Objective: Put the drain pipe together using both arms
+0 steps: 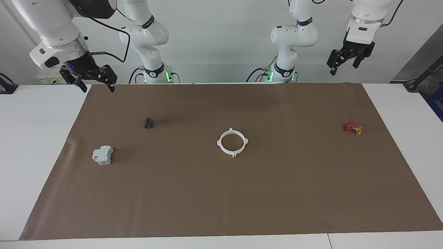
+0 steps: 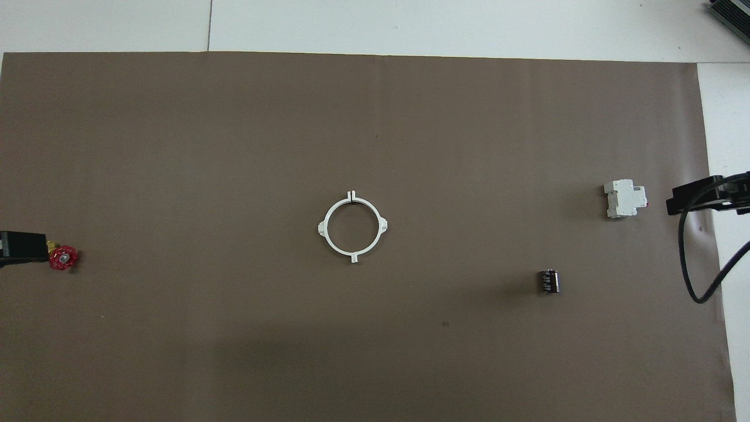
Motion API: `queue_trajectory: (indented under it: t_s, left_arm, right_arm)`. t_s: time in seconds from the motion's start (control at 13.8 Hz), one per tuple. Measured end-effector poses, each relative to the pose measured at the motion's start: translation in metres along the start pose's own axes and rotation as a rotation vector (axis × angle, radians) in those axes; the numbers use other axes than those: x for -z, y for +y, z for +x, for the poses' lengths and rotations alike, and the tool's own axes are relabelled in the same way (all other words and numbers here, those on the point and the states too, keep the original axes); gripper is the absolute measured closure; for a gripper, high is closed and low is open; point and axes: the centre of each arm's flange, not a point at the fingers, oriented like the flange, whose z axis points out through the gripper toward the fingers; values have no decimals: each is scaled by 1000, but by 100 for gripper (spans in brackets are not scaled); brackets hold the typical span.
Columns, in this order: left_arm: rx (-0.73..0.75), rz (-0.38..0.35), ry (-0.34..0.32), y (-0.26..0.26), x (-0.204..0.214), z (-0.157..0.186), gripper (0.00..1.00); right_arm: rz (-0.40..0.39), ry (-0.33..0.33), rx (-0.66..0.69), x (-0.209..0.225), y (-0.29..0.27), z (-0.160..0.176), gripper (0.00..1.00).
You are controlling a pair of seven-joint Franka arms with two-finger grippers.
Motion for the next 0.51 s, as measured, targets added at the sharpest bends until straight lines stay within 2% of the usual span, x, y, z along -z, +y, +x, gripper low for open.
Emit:
queue_trajectory:
  t_s: [0.22, 0.51]
  left_arm:
    - [-52, -25, -5, -37, -9, 4, 0]
    - [-78, -27, 31, -22, -37, 16, 0]
  right_arm:
    - [0, 0, 0, 0, 0, 0, 0]
    - [0, 0, 0, 0, 0, 0, 0]
